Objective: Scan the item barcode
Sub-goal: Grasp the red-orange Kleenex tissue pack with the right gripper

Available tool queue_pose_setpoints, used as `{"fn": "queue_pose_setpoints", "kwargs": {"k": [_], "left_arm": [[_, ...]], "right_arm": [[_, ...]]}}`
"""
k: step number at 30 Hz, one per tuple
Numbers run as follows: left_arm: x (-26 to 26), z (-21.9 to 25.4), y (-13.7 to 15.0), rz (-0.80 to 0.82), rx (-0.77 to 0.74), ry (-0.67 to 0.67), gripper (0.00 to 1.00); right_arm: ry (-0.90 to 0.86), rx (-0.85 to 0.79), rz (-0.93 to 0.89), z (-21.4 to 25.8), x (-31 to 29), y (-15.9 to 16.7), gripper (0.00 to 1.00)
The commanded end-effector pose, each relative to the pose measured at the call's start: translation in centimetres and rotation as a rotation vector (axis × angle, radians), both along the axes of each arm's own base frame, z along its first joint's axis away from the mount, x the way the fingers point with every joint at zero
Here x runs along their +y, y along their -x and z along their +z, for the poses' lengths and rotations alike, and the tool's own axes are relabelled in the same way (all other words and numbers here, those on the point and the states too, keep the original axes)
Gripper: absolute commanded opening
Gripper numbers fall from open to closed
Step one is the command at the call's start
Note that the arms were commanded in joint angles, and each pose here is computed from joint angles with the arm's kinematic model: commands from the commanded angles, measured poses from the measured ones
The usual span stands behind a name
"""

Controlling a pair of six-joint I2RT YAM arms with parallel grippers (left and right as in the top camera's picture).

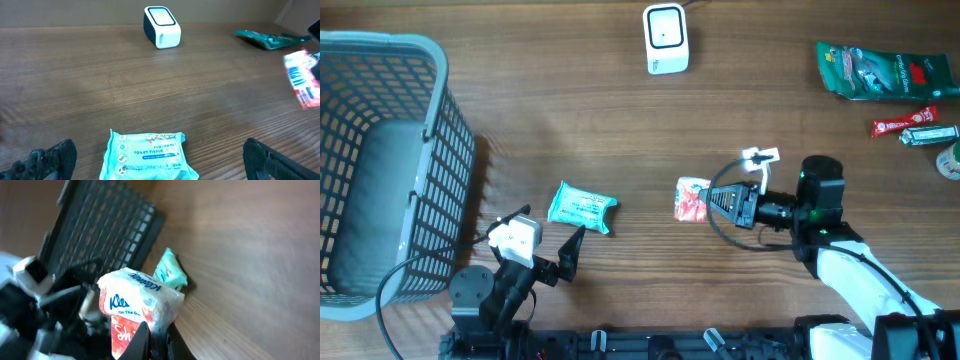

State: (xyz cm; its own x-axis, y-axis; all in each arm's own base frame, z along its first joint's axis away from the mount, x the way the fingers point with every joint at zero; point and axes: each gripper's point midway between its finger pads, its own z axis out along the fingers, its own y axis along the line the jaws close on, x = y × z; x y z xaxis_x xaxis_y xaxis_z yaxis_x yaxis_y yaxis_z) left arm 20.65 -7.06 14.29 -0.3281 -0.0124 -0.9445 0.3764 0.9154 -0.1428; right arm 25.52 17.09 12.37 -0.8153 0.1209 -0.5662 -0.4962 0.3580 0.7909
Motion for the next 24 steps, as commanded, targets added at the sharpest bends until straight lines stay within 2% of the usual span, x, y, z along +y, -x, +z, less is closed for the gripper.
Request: {"fn": "queue_pose_setpoints", "kwargs": {"k": [1, 7, 11, 16, 18, 21, 24], "left_arm": [[-0.1, -0.1, 0.0, -0.006, 0.002, 0.012, 1.0], [-0.1, -0.1, 0.0, -0.006, 0.002, 0.012, 1.0], [-0.1, -0.1, 0.0, -0.006, 0.002, 0.012, 1.0], [-0.1, -0.1, 0.0, -0.006, 0.002, 0.012, 1.0], [-0.1, -0.1, 0.0, -0.006, 0.002, 0.012, 1.0], [-0.1, -0.1, 0.0, -0.006, 0.002, 0.012, 1.0], [-0.1, -0.1, 0.0, -0.006, 0.002, 0.012, 1.0]], "right_arm": [[0.006, -0.25, 0.096, 1.8, 0.5, 0.3, 0.04], [-0.105, -0.478, 0.3, 4.4, 1.3, 2.3, 0.05], [-0.099, -0.552, 0.31, 3.7, 1.4, 1.5, 0.04], [-0.108, -0.555, 0.295, 2.5, 1.5, 0.2, 0.04], [-0.117, -0.495, 0.278, 1.7, 1.5, -0.5, 0.04], [-0.149, -0.319, 0.221, 0.7, 2.0, -2.3, 0.04], [-0.206, -0.084, 0.184, -0.1, 3.5, -3.2, 0.04]]}}
